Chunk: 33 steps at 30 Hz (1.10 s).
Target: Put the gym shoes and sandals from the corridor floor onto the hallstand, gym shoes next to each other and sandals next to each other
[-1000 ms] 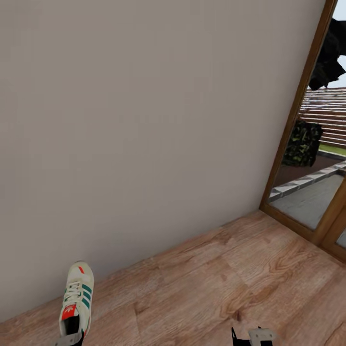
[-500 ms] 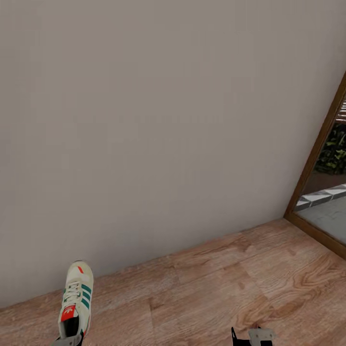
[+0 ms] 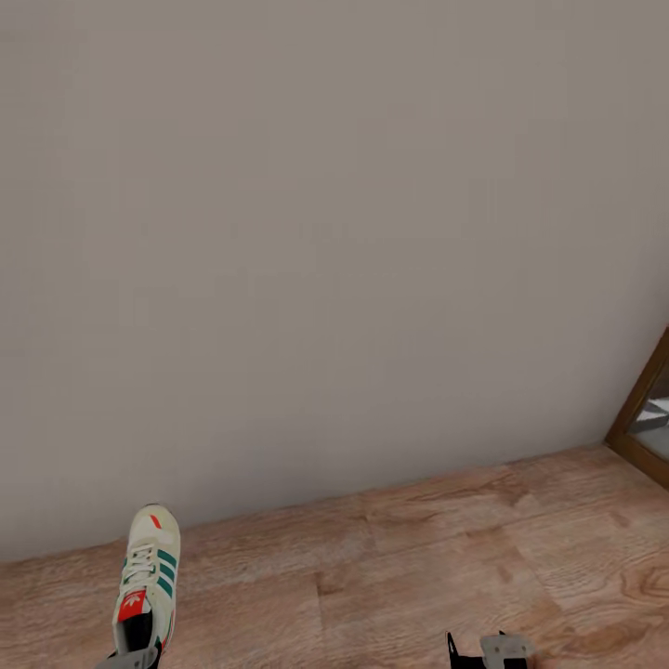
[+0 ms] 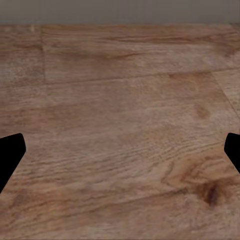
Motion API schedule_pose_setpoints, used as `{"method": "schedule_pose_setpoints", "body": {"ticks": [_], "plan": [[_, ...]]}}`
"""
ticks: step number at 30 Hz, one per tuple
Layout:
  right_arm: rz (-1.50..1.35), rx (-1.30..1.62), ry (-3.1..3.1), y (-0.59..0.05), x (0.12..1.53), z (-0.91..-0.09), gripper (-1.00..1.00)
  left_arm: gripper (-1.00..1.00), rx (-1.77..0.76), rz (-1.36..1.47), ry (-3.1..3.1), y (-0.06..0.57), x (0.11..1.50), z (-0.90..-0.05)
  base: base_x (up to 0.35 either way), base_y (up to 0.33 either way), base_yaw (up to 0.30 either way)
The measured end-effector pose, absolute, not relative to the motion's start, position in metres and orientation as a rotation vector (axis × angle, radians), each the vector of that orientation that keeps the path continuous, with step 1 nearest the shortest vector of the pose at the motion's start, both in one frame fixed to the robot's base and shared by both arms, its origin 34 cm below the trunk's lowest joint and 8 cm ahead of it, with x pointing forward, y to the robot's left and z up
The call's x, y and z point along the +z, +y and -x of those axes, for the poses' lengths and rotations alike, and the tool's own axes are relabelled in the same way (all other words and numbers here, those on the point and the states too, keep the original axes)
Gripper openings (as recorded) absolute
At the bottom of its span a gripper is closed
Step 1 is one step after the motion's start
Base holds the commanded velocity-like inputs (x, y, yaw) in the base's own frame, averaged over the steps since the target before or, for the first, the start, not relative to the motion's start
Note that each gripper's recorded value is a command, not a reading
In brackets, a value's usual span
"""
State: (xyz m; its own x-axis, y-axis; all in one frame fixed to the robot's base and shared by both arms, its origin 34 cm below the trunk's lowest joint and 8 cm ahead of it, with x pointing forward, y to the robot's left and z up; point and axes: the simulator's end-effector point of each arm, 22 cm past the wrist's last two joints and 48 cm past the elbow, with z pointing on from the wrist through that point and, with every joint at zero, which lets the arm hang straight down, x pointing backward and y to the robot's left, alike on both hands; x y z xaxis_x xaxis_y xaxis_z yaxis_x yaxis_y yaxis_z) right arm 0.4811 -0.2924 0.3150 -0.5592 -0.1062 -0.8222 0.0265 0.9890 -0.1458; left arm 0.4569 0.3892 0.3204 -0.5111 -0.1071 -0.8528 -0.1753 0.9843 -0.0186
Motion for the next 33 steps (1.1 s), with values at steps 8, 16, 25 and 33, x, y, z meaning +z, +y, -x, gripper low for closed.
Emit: {"method": "schedule_pose_setpoints", "body": {"ticks": [8,16,25,33], "plan": [[0.055,-0.173,2.157,-0.2924,0.3153,-0.4814,1.0,-1.0,0.085,0.198,2.112,0.3892,0.3204,-0.4569,0.0,0.0,0.278],[0.055,-0.173,2.156,-0.2923,0.3155,-0.4817,1.0,-1.0,0.085,0.198,2.112,0.3892,0.3204,-0.4569,0.004,0.0,0.278],[0.056,-0.172,2.159,-0.2912,0.3146,-0.4806,1.0,-1.0,0.086,0.197,2.11,0.3896,0.3209,-0.457,0.176,-0.112,0.278],[0.056,-0.171,2.159,-0.291,0.3146,-0.4807,1.0,-1.0,0.085,0.198,2.111,0.3894,0.3206,-0.457,0.145,-0.096,0.278]]}}
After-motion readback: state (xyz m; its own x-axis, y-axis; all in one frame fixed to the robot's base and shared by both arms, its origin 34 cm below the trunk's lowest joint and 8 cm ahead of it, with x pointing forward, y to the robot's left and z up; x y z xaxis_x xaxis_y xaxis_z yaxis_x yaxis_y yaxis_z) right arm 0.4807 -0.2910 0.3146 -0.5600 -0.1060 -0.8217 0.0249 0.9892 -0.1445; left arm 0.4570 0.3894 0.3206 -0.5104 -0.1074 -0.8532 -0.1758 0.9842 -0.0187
